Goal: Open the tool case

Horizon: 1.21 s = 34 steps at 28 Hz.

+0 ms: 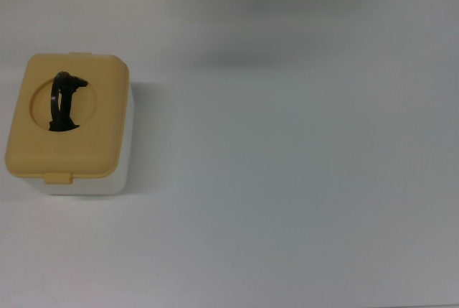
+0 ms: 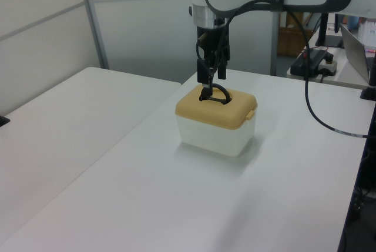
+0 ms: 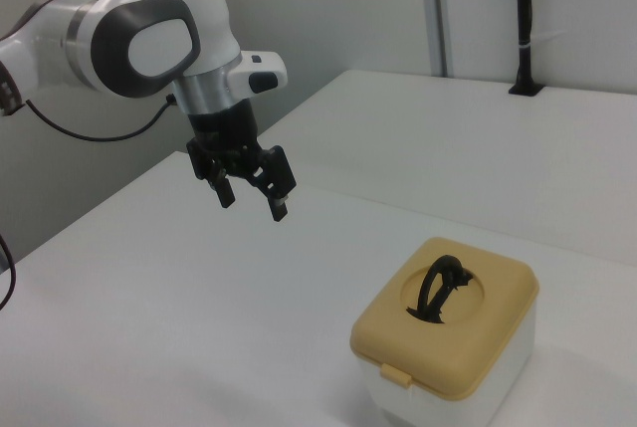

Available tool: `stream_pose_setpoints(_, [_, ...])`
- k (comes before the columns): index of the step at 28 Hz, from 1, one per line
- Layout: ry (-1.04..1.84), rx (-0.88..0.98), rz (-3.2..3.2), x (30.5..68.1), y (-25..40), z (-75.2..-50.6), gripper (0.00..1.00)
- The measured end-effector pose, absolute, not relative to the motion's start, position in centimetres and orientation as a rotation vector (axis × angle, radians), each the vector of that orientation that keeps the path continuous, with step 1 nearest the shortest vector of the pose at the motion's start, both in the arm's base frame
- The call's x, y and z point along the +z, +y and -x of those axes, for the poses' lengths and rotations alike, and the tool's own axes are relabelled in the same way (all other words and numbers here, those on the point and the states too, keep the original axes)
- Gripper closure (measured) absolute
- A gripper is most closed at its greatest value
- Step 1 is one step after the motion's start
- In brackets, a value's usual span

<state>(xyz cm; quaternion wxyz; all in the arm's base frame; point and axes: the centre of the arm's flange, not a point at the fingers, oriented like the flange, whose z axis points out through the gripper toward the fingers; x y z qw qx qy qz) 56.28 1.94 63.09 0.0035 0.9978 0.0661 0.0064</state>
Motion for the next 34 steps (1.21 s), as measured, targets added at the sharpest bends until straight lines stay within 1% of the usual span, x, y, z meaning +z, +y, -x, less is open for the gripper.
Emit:
stream_pose_setpoints(6, [0.236, 0.017, -3.125, 62.9, 1.4, -56.5, 0.0])
stream_pose_setpoints(10, [0.241, 0.078, -3.12, 62.4, 0.0, -57.5, 0.0])
stream_pose_setpoints(17, [0.193, 0.126, -3.1, 60.3, -4.6, -59.6, 0.0])
stream_pose_setpoints(23, [0.191, 0.139, -3.09, 58.9, -9.8, -60.2, 0.0])
stream_pose_setpoints(27, [0.2, 0.181, -3.074, 58.2, -13.3, -60.6, 0.0])
stream_pose_setpoints(34, [0.172, 0.231, -3.047, 54.7, -17.2, -62.4, 0.0])
